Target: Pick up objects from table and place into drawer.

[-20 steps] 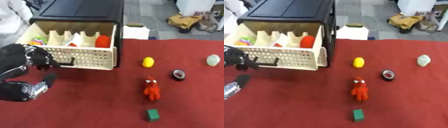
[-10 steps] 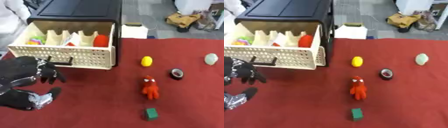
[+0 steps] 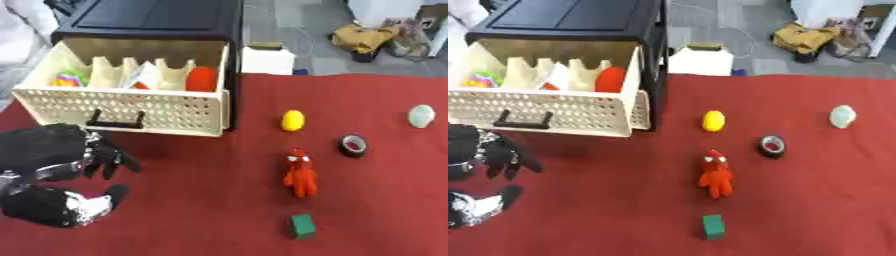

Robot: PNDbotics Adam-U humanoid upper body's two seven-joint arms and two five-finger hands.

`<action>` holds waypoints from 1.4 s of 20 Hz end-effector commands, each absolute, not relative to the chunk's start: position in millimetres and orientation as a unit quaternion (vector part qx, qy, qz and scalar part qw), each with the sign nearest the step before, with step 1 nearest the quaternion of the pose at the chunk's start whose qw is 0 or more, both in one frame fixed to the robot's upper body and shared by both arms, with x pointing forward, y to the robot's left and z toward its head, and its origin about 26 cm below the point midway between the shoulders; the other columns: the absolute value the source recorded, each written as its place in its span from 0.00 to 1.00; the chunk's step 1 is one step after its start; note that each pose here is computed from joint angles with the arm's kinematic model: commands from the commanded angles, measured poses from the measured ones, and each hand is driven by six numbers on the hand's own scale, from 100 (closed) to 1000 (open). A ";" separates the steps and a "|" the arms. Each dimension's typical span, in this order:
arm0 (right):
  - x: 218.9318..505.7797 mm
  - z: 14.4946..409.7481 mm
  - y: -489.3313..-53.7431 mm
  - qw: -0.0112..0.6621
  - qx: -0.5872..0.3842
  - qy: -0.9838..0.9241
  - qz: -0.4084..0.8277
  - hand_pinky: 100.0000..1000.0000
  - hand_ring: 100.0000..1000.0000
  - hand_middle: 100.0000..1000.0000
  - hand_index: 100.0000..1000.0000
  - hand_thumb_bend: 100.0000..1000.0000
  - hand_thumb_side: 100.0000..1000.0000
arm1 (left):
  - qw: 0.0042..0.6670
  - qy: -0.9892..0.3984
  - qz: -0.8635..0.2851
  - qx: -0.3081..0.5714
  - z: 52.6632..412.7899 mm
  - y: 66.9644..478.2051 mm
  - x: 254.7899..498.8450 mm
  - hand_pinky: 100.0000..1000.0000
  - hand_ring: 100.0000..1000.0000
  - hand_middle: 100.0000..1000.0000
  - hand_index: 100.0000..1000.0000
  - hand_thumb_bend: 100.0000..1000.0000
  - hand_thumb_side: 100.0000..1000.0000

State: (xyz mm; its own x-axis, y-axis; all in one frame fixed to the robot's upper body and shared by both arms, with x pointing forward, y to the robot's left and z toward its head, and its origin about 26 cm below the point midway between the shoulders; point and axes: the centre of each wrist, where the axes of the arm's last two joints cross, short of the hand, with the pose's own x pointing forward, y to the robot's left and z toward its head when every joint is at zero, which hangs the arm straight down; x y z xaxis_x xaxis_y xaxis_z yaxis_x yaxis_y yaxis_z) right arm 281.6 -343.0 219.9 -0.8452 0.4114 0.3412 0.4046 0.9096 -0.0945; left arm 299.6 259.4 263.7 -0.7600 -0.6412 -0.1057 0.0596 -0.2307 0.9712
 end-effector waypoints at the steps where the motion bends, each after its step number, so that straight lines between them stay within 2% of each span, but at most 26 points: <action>1: 279.1 226.8 -344.2 0.169 -0.215 -0.962 0.012 0.60 0.67 0.48 0.73 0.02 0.86 | 0.237 -0.566 -0.745 0.263 271.3 258.3 297.3 0.08 0.38 0.43 0.81 0.00 1.00; 14: 279.0 222.4 -343.1 0.174 -0.221 -0.960 0.006 0.59 0.67 0.48 0.72 0.03 0.85 | 0.261 -0.545 -0.735 0.308 272.4 259.3 297.4 0.09 0.39 0.44 0.81 0.00 1.00; 28: 281.4 229.3 -340.7 0.180 -0.223 -0.958 0.001 0.59 0.67 0.48 0.72 0.04 0.83 | 0.275 -0.543 -0.710 0.355 281.7 258.9 298.0 0.06 0.35 0.40 0.81 0.00 1.00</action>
